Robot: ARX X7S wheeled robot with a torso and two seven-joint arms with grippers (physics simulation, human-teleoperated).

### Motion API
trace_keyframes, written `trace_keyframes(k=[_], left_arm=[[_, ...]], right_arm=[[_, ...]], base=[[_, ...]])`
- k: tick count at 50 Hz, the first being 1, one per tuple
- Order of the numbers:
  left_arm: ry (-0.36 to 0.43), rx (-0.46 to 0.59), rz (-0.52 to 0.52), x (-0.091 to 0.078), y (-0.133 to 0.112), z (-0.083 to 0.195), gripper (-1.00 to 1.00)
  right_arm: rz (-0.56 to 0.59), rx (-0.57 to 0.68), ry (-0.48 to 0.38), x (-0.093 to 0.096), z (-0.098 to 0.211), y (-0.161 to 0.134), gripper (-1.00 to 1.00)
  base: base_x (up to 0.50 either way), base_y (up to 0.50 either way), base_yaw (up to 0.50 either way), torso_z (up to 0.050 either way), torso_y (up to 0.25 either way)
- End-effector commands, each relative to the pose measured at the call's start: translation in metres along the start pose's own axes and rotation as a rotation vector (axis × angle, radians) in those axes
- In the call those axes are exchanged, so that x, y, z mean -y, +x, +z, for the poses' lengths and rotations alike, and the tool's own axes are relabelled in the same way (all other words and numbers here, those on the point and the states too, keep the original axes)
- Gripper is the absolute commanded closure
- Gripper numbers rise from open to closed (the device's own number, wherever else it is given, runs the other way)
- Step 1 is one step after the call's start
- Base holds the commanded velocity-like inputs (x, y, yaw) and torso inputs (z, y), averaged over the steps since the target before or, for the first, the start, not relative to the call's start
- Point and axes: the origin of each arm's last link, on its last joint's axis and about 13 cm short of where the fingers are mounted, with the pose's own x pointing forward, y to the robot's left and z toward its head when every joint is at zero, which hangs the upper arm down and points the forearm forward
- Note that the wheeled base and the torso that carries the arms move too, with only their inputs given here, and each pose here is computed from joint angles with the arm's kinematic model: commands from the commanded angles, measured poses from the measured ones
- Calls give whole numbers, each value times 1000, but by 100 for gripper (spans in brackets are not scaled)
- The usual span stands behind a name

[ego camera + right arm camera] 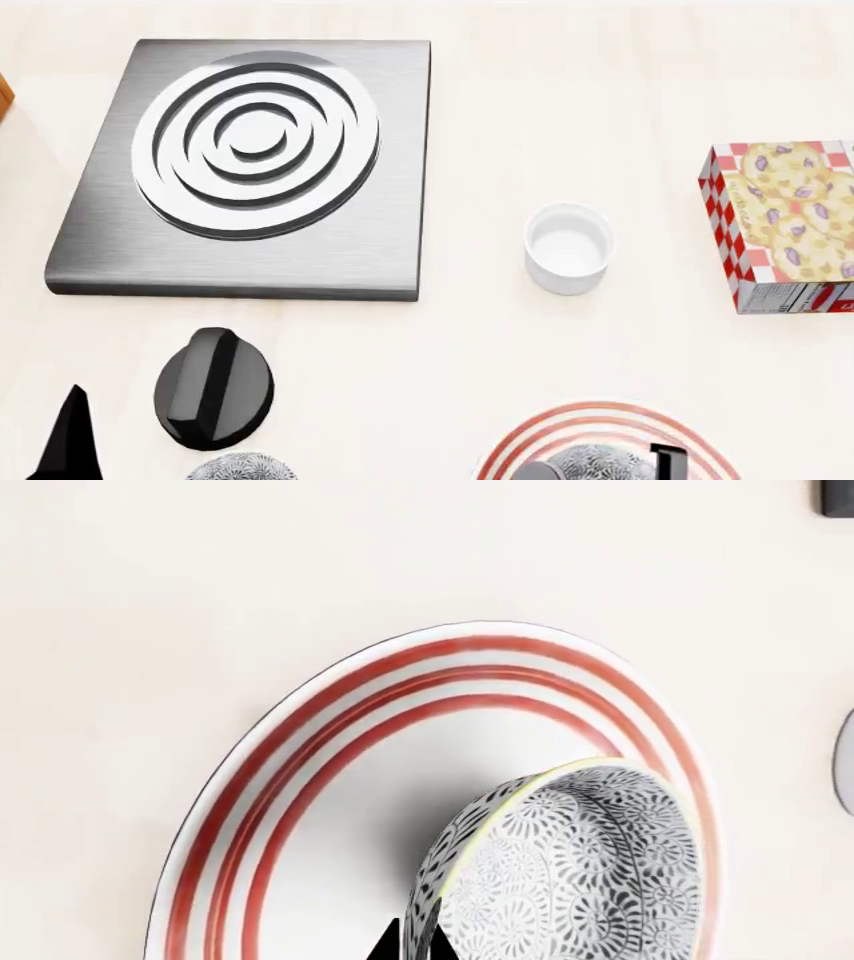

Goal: Pick the akita bowl on the ramekin and place it on the plate.

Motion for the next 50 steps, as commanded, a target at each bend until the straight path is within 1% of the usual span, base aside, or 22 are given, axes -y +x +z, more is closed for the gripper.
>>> trace_keyframes(k=[1,19,21,22,43,46,47,48,50], left_arm=[[0,6,2,0,0,1,-100],[-1,7,0,0,0,2,-100],[-2,7,0,0,0,2,-100],[-2,7,-1,0,0,2,-100],[-2,3,-5,0,0,1,-100],[-2,3,-5,0,0,1,-100],[-2,2,-6,0,0,1,-100],[-2,2,-6,0,0,1,-100],[-1,3,-7,0,-1,1,-100]], right_arm=[[-21,22,2,1,1,4,100],[5,14,25,-5,-3,11,100],[-11,12,29,-4,-3,13,100],[-14,12,28,-4,-3,13,-100],[-21,36,25,-6,3,7,-100],[-36,55,1,-7,9,1,-100],[-44,54,-19,-8,11,-3,-100],[-44,54,-19,-8,11,-3,-100],[-40,56,-45,-14,15,-12,-100]], base=[[0,0,0,0,0],[0,0,0,0,0],[0,0,0,0,0],[0,0,0,0,0],[0,0,0,0,0],[0,0,0,0,0],[0,0,0,0,0],[0,0,0,0,0],[0,0,0,0,0]])
